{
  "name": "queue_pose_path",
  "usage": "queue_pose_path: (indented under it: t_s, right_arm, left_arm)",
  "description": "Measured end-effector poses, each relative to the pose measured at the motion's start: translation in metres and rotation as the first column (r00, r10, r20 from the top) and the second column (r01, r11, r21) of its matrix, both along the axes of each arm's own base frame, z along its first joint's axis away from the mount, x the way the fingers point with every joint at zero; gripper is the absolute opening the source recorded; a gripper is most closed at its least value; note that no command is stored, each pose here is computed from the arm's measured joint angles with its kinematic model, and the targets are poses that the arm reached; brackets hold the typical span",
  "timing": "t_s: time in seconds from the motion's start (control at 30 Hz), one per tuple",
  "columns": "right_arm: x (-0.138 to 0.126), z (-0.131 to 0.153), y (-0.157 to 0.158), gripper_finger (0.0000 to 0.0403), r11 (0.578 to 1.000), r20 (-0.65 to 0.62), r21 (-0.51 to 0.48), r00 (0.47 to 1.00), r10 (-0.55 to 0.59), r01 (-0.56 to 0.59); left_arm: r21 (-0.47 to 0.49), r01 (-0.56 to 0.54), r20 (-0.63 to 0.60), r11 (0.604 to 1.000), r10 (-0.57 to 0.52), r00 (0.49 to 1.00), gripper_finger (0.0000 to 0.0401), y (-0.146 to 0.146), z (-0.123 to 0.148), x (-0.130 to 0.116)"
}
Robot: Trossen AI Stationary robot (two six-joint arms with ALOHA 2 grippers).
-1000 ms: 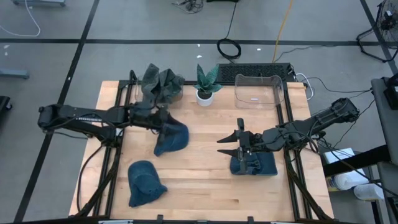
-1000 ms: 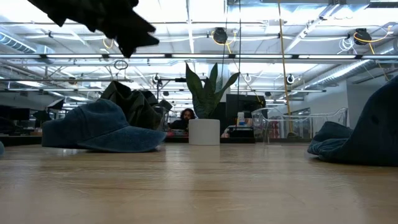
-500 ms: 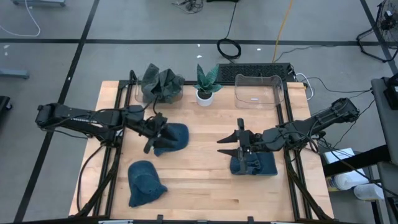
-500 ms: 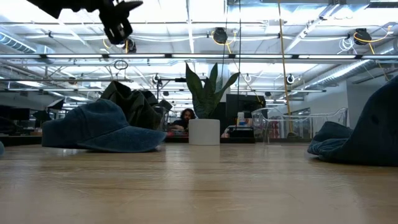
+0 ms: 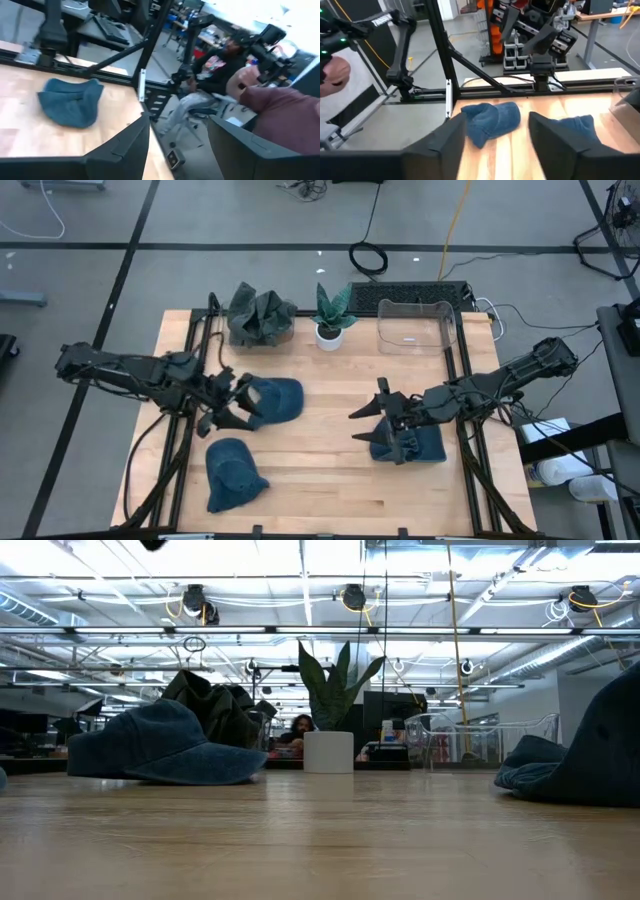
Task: Pick & Place hat
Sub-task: Put the bottom left blue cap into the right transparent bin
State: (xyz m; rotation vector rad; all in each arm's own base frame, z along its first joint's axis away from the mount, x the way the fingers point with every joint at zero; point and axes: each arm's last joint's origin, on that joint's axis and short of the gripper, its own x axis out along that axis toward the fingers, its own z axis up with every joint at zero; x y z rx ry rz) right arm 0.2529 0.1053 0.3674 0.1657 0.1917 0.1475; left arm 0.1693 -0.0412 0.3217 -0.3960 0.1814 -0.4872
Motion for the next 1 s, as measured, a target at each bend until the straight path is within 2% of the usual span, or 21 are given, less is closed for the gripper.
queue_pose_path:
  t_s: [0.13, 0.27, 0.47, 0.6, 0.73, 0.87, 0.93, 1.0]
  right_arm:
    - [0.001, 0.004, 0.0, 0.0272, 1.0, 0.04, 0.017, 0.999, 0.0, -0.001]
    - [0.001, 0.006, 0.002, 0.0308, 0.998, 0.061, 0.022, 0.997, 0.049, -0.051]
    - [0.001, 0.008, 0.002, 0.0325, 0.998, 0.082, 0.029, 0.996, 0.048, -0.051]
    - [0.001, 0.008, 0.002, 0.0325, 0.998, 0.082, 0.03, 0.995, 0.048, -0.051]
    - [0.001, 0.008, 0.002, 0.0322, 0.998, 0.074, 0.027, 0.996, 0.049, -0.051]
    - [0.001, 0.008, 0.002, 0.0321, 0.999, 0.079, -0.003, 0.995, 0.054, -0.054]
    - [0.001, 0.008, 0.002, 0.0321, 0.997, 0.085, -0.041, 0.994, 0.062, -0.059]
    - [0.001, 0.008, 0.002, 0.0321, 0.994, 0.089, -0.07, 0.992, 0.09, -0.084]
  left_arm:
    - [0.044, -0.078, -0.05, 0.996, 0.08, 0.996, 0.0207, -0.005, 0.016, -0.011]
    - [0.103, -0.16, -0.146, 0.982, 0.174, 0.974, 0.0207, -0.01, 0.028, -0.019]
    - [0.118, -0.258, -0.246, 0.959, 0.28, 0.928, 0.0207, -0.016, 0.041, -0.029]
    - [0.104, -0.317, -0.354, 0.943, 0.333, 0.874, 0.0207, -0.016, 0.042, -0.035]
    - [0.076, -0.406, -0.503, 0.911, 0.387, 0.773, 0.0207, -0.012, 0.032, -0.042]
    - [0.08, -0.512, -0.658, 0.855, 0.431, 0.617, 0.0207, -0.006, 0.019, -0.05]
    - [0.112, -0.549, -0.709, 0.828, 0.453, 0.539, 0.0207, -0.002, 0.013, -0.055]
    - [0.133, -0.552, -0.742, 0.823, 0.452, 0.494, 0.0207, 0.0, 0.01, -0.057]
